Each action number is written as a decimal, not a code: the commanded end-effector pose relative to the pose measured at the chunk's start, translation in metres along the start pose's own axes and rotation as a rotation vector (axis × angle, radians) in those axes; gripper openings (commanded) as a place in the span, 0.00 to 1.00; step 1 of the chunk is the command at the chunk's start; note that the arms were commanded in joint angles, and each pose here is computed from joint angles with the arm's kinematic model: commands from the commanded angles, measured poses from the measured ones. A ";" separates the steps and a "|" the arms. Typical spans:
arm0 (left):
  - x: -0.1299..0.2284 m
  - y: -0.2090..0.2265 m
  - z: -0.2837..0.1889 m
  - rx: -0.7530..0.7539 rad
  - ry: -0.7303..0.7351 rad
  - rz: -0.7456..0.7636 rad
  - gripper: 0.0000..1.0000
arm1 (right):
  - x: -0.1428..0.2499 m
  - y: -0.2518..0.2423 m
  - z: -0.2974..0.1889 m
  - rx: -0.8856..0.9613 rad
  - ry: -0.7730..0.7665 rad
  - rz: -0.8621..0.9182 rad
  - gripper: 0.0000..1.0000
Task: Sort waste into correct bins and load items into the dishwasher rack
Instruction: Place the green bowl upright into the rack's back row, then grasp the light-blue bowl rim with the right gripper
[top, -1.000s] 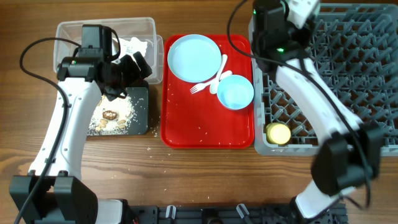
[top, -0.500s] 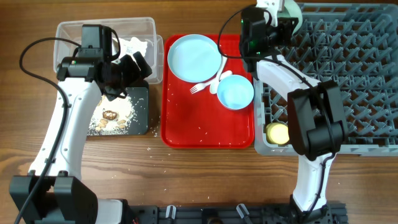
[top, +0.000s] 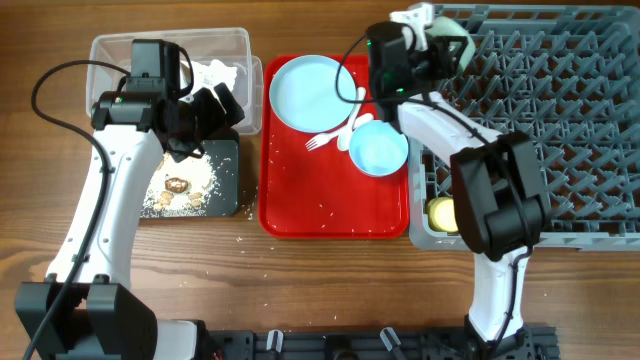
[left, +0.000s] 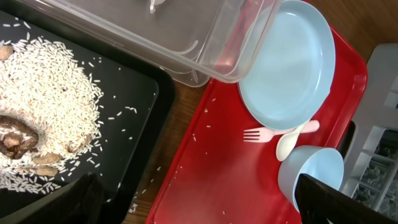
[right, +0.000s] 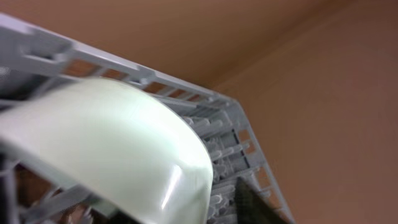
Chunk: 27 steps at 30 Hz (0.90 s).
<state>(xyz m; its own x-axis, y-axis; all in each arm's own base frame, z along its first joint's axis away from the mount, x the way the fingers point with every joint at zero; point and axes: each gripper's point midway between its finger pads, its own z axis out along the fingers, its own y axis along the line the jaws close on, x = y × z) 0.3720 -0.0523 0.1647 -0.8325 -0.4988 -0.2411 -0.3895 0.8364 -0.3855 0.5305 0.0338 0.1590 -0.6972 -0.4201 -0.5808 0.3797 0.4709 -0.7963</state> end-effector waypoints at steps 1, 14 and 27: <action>-0.005 -0.006 -0.012 0.027 -0.031 0.012 1.00 | -0.006 0.008 -0.014 -0.007 -0.021 -0.025 0.52; -0.005 -0.006 -0.012 0.027 -0.031 0.012 1.00 | -0.046 -0.001 -0.072 -0.247 -0.149 0.065 0.72; -0.005 -0.006 -0.012 0.027 -0.031 0.012 1.00 | 0.067 0.050 -0.237 -1.354 0.412 0.051 0.67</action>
<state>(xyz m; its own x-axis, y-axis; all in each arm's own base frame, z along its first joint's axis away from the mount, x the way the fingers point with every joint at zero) 0.3720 -0.0524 0.1647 -0.8326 -0.4988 -0.2409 -0.3894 0.8364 -0.3858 0.3927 0.1838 0.1233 -0.8342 -0.3653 -0.4132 -0.3408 0.9305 -0.1345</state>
